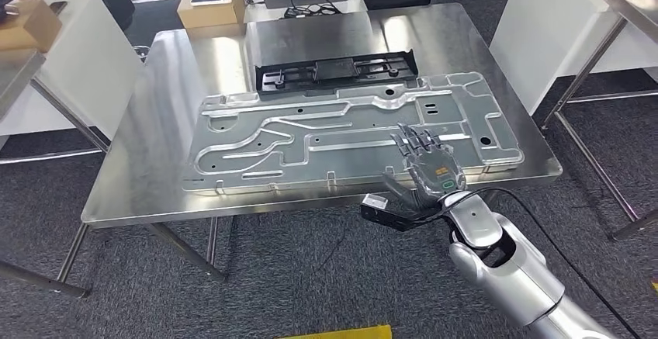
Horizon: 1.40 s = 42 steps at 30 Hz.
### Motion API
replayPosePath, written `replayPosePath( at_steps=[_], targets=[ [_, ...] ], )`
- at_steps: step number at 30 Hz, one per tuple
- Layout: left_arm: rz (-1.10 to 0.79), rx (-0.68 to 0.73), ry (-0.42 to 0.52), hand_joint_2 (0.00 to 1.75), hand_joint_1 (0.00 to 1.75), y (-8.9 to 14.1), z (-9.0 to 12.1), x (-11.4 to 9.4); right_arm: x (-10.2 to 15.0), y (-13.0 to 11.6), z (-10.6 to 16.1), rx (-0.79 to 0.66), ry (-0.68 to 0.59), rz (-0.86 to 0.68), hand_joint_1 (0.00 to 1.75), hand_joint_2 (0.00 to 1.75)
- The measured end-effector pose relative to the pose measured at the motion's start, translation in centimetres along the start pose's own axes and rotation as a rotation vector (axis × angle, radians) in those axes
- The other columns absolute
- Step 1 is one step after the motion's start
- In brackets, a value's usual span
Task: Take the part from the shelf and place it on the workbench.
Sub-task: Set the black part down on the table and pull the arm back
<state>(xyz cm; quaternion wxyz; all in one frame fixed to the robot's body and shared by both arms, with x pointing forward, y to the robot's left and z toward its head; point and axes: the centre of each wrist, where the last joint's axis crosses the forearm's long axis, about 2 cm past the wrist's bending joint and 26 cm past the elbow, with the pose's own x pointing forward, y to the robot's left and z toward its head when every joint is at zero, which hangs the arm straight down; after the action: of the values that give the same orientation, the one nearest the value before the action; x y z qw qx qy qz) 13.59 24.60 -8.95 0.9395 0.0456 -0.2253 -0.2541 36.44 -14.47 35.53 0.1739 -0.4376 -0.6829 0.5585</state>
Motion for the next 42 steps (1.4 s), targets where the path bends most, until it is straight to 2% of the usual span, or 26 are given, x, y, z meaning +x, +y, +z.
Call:
replayPosePath(
  at_steps=[16,20,24,28,32,37,40,42],
  targets=[
    [0.003,-0.003,-0.004,0.0,0.0,0.0,0.0,0.4,0.0,1.0,0.5,0.025,0.004,-0.028,0.0,0.0],
    [0.015,-0.002,0.009,0.0,0.0,-0.2,0.1,-0.3,0.5,2.9,1.8,0.065,0.026,-0.11,0.0,0.0],
    [0.041,0.001,0.017,0.0,0.0,-0.5,0.2,-0.9,1.1,6.0,4.2,0.157,0.094,-0.275,0.0,0.0],
    [0.077,0.007,0.023,0.0,0.0,-0.6,0.3,-1.4,1.7,10.2,8.3,0.279,0.216,-0.493,0.0,0.0],
    [0.107,0.031,0.028,0.0,0.0,-0.5,0.3,-1.6,1.8,15.2,13.7,0.327,0.421,-0.862,0.0,0.0],
    [0.153,0.052,0.049,0.0,0.0,-1.0,0.6,-2.7,2.5,22.5,22.5,0.371,0.785,-1.158,0.0,0.0],
    [0.181,0.067,0.057,0.0,0.0,-1.2,0.7,-3.2,3.6,26.9,29.0,0.469,1.041,-1.362,0.0,0.0],
    [0.195,0.076,0.063,0.0,0.0,-1.4,0.8,-3.5,5.1,29.0,33.1,0.562,1.24,-1.47,0.0,0.0]
  ],
)
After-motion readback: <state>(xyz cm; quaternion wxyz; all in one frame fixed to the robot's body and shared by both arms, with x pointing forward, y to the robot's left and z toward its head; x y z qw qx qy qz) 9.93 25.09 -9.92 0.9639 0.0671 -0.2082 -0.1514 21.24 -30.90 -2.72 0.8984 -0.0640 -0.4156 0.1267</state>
